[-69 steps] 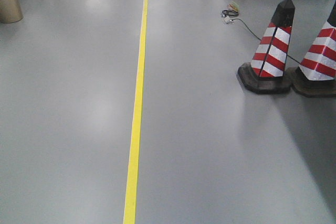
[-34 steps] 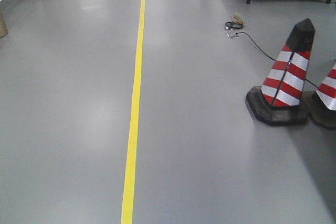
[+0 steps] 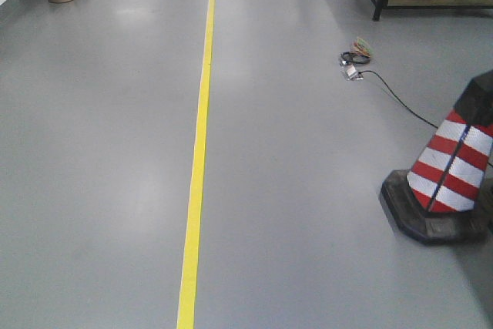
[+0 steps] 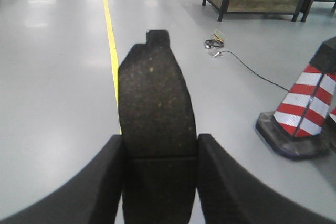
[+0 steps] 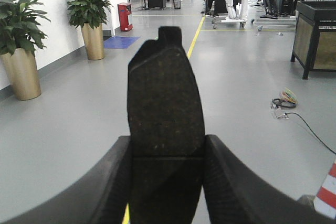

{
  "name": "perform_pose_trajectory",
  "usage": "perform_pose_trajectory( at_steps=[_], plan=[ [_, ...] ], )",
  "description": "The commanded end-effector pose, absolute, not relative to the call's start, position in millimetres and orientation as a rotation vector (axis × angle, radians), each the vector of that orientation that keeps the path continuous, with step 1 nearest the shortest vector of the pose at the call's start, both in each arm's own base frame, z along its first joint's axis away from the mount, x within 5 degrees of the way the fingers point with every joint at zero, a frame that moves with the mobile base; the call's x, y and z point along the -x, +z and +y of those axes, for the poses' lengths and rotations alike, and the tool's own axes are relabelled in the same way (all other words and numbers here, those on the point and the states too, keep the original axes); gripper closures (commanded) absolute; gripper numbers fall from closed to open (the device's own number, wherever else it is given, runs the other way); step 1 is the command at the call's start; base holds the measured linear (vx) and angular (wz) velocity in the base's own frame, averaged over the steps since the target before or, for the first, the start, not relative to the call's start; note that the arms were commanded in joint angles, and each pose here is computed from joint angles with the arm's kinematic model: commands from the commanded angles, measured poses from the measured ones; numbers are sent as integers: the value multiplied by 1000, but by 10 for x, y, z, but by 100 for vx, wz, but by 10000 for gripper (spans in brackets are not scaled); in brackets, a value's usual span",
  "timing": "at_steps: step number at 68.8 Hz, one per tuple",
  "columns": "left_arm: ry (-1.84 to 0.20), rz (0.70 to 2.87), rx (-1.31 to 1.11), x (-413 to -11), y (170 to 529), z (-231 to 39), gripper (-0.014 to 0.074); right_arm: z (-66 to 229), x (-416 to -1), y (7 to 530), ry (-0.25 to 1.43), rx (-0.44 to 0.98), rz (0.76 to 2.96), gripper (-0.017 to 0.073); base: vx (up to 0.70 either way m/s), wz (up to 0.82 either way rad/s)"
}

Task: Move and align brake pads A on conveyor
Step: 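Drive along the yellow floor line past the striped cones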

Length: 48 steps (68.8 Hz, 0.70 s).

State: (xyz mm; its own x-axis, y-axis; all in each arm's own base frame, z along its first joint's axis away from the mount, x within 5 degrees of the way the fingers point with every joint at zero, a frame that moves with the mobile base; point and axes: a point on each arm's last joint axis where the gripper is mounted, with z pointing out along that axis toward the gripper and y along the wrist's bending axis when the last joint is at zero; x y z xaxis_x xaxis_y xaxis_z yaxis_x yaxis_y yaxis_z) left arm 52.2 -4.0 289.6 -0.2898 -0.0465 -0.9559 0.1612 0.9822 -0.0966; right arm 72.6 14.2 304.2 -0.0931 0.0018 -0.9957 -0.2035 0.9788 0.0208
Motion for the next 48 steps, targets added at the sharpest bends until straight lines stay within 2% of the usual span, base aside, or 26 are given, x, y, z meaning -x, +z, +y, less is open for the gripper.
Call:
perform_pose_trajectory(
  at_steps=[1, 48],
  plan=[
    [-229, 1742, -99, -526, 3064, -58, 599, 153, -719, 3227, 177, 167, 1536, 564, 65, -1],
    [-229, 1741, -99, -526, 3065, -58, 599, 153, -719, 3227, 177, 167, 1536, 564, 61, -2]
  ],
)
